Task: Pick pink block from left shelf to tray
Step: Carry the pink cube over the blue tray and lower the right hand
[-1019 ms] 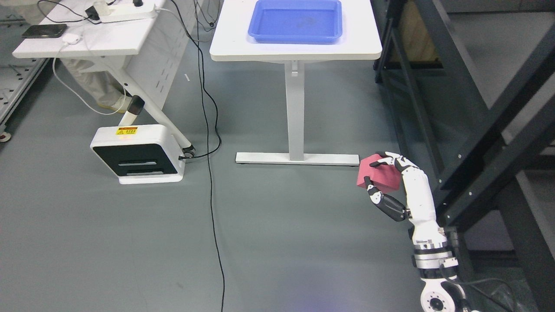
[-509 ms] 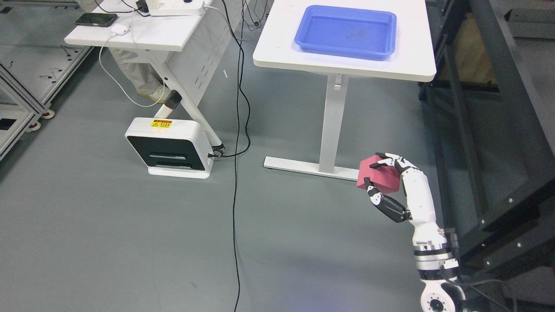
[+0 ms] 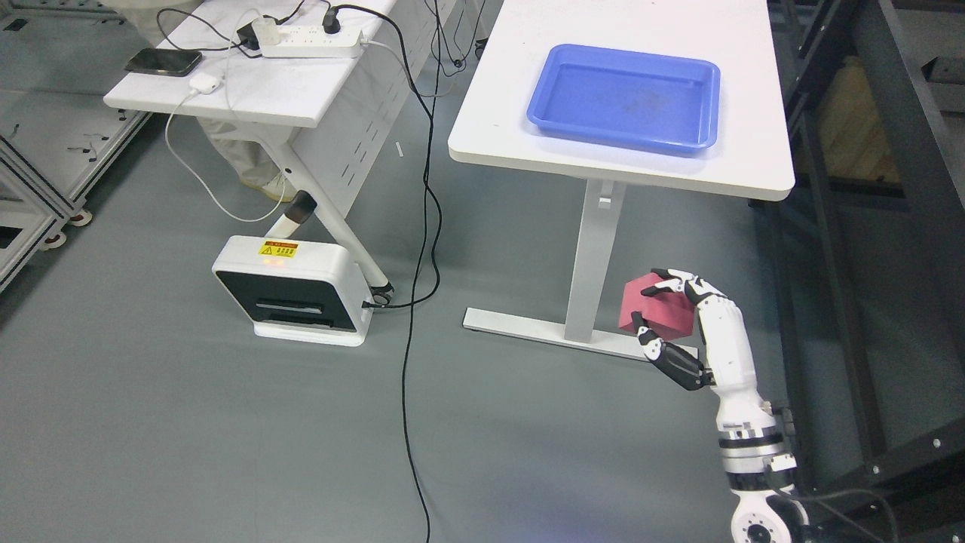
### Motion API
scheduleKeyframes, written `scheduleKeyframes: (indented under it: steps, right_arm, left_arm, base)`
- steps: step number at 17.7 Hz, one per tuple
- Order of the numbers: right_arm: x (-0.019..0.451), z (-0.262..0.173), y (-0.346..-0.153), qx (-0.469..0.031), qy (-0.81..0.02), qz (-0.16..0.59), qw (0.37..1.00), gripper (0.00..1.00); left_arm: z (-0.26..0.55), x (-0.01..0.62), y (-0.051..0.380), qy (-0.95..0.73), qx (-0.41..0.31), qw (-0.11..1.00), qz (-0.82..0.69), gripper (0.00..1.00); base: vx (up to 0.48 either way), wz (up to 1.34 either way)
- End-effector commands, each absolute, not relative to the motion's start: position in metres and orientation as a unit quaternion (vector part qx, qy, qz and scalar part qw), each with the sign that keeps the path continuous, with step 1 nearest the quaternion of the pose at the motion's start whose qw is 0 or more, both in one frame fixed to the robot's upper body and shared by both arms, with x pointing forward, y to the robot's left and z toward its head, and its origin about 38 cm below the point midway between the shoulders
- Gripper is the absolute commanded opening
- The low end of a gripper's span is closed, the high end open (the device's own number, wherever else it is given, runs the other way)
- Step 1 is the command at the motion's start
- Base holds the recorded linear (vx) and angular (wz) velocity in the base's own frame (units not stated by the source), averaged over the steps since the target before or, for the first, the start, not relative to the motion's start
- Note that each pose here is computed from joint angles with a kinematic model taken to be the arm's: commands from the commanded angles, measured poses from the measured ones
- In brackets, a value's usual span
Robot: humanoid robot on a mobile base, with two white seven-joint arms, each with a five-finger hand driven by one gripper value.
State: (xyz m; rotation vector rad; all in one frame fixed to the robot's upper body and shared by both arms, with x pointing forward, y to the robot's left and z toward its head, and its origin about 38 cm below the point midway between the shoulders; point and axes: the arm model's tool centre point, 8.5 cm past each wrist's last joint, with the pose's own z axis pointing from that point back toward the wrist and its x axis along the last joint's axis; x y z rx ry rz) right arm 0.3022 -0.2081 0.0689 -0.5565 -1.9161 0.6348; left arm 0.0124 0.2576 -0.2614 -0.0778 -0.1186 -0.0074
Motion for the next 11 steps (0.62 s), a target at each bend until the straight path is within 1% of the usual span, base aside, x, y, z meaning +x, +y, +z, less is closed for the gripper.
scheduleKeyframes:
  steps: [1, 11]
  right_arm:
    - [0.3018, 0.0703, -0.2121, -0.234, -0.792, 0.27, 0.496, 0.06]
    - [0.3017, 0.0731, -0.2118, -0.233, -0.795, 0.269, 0.492, 0.06]
  left_arm:
    - [-0.2609, 0.0055, 0.2681, -0.058, -0.031, 0.998, -0.004, 1.0]
    - [-0.2609, 0.0055, 0.2681, -0.058, -0.031, 0.998, -0.004, 1.0]
  base:
    - [0.253, -0.1]
    - [0.247, -0.09]
